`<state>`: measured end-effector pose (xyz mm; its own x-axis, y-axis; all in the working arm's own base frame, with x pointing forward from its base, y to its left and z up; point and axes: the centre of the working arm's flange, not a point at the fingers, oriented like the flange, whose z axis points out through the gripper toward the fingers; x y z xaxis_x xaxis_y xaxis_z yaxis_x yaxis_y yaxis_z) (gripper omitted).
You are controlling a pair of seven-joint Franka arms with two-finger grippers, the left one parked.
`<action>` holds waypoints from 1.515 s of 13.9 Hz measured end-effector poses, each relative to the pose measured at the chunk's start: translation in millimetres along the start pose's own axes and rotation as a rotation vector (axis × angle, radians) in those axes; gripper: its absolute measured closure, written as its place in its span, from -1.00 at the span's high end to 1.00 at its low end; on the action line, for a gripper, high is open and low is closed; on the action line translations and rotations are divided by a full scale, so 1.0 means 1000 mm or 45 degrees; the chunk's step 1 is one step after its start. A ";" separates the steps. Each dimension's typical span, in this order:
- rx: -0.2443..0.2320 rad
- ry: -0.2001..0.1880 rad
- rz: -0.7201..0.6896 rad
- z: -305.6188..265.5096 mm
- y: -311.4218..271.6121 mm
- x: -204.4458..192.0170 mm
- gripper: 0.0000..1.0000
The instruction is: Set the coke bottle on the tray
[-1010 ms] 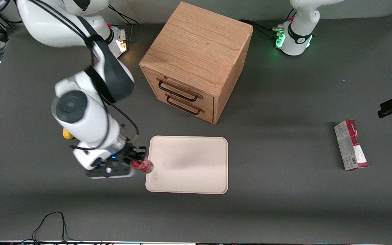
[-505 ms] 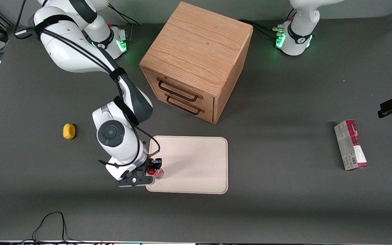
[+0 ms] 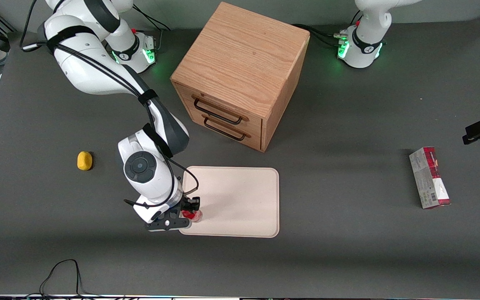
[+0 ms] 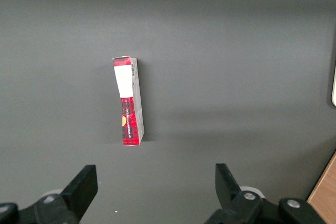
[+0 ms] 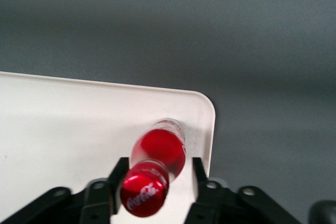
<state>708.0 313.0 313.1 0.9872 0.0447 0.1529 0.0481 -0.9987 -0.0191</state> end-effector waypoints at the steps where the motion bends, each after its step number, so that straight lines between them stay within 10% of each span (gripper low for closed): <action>1: 0.002 0.005 0.000 -0.001 0.000 0.000 0.45; 4: -0.025 0.033 0.015 -0.018 0.011 0.008 0.99; 13: -0.118 -0.154 -0.072 -0.267 0.211 -0.052 1.00; 21: 0.028 -0.194 0.045 -0.324 0.285 -0.140 1.00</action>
<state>534.1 13.9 606.0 0.9999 0.0146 -0.0003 0.0145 -0.9990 -0.0433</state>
